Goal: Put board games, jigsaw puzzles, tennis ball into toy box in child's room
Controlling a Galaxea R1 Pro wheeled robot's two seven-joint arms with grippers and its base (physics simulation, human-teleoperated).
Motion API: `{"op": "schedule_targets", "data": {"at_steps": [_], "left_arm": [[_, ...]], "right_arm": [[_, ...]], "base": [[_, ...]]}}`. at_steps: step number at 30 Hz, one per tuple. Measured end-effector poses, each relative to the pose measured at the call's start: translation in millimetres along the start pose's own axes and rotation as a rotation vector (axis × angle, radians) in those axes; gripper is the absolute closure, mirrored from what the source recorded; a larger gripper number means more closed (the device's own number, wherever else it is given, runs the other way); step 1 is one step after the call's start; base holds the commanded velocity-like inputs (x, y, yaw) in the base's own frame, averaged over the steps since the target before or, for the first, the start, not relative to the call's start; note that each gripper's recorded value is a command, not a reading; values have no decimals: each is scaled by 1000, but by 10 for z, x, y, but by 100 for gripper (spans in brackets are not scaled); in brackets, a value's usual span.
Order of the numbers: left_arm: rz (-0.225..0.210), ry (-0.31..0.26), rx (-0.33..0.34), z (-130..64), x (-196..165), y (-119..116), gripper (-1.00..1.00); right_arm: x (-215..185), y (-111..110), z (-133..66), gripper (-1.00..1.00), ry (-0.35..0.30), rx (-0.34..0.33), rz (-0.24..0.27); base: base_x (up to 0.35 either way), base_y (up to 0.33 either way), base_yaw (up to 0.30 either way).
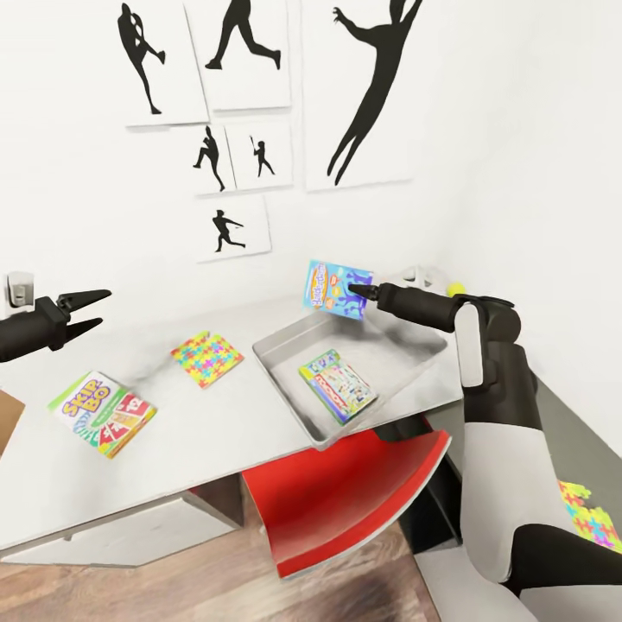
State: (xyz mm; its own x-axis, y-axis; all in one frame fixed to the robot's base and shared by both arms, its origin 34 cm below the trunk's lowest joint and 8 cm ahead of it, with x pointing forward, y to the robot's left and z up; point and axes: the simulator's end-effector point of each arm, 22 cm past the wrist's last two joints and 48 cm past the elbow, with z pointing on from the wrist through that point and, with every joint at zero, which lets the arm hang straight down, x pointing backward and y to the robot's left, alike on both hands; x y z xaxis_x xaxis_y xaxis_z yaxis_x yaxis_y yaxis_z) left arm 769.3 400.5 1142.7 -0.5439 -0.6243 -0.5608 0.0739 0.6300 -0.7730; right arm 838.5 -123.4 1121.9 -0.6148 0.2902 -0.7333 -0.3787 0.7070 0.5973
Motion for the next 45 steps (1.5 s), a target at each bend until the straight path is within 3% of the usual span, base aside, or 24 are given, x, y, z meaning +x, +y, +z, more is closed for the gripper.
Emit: {"op": "schedule_targets", "data": {"at_steps": [25, 45], "left_arm": [[1, -2, 1, 31, 39, -10, -100], [-18, 21, -20, 17, 210, 119, -100]], "right_arm": [[30, 12, -18, 100, 1, -13, 6], [-22, 62, -69, 100, -17, -18, -12]], "base": [[142, 0, 3], [20, 0, 0]]}}
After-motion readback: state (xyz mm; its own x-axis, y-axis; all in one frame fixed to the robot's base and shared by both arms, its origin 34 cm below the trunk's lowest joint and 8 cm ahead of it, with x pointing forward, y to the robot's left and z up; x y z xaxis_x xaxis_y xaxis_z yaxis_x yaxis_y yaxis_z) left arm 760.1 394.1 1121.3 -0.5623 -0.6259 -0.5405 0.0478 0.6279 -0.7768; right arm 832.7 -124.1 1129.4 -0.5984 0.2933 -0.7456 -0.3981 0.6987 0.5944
